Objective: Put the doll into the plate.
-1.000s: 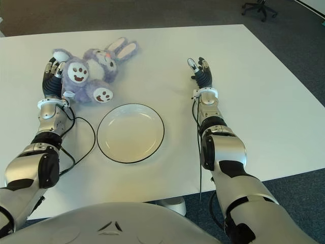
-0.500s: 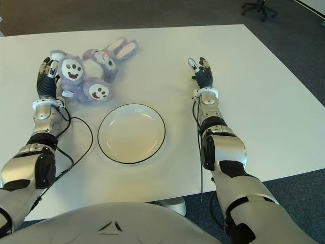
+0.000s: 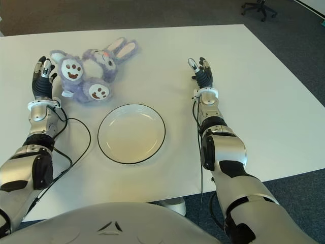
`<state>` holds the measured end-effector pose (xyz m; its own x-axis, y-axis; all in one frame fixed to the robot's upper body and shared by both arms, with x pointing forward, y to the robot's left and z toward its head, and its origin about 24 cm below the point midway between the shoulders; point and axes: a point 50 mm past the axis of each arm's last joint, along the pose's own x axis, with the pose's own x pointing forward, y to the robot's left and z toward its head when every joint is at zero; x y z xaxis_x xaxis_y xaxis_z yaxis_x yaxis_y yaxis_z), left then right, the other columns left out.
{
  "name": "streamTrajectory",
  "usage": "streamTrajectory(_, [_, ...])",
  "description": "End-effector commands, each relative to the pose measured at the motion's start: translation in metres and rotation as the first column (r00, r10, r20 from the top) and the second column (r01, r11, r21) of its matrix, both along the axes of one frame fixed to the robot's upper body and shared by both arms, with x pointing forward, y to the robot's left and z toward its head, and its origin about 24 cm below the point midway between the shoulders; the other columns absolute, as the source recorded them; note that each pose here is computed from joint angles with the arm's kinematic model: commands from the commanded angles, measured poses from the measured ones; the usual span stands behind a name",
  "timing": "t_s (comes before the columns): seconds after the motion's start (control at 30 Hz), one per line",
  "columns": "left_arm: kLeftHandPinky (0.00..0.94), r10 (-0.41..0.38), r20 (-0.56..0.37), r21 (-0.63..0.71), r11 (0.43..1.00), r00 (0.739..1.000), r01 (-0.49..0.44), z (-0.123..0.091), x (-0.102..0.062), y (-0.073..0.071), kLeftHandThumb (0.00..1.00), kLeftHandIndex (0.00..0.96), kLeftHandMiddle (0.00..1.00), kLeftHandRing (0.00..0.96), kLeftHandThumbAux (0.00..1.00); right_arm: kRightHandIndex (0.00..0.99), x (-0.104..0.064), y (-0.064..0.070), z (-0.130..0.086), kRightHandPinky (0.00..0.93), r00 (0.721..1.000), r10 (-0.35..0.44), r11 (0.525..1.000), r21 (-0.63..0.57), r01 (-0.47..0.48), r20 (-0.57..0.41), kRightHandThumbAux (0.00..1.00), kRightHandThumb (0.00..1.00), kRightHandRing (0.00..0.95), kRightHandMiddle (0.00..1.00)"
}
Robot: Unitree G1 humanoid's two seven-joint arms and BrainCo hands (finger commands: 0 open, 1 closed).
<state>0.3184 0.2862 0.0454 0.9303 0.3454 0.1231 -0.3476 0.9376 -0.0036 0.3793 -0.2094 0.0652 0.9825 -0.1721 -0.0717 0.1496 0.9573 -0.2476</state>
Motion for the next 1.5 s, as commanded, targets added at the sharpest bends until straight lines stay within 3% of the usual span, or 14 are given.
streamTrajectory(0.03, [0.049, -0.007, -0.043, 0.002, 1.0, 0.999, 0.007, -0.015, -0.013, 0.005, 0.0, 0.0, 0.069, 0.08, 0.328, 0.0, -0.024, -0.008, -0.048, 0.0, 0.978, -0.033, 0.999, 0.01, 0.036, -0.208, 0.363, 0.0, 0.0, 0.0])
streamTrajectory(0.73, [0.004, -0.041, 0.005, 0.045, 0.998, 0.999, 0.041, -0.009, -0.019, 0.01, 0.0, 0.0, 0.035, 0.032, 0.302, 0.0, -0.024, -0.008, -0.047, 0.0, 0.979, -0.033, 0.999, 0.025, 0.038, -0.199, 0.375, 0.0, 0.0, 0.0])
streamTrajectory(1.13, [0.0, -0.055, 0.051, 0.199, 0.979, 0.997, 0.044, -0.004, -0.029, 0.009, 0.0, 0.0, 0.001, 0.0, 0.313, 0.0, -0.024, -0.006, -0.048, 0.0, 0.978, -0.023, 1.0, 0.013, 0.027, -0.207, 0.384, 0.0, 0.0, 0.0])
streamTrajectory(1.5, [0.0, -0.036, 0.056, 0.25, 0.968, 0.998, 0.021, -0.005, -0.033, 0.009, 0.0, 0.0, 0.0, 0.0, 0.319, 0.0, -0.024, -0.006, -0.048, 0.0, 0.977, -0.022, 1.0, 0.011, 0.025, -0.212, 0.376, 0.0, 0.0, 0.0])
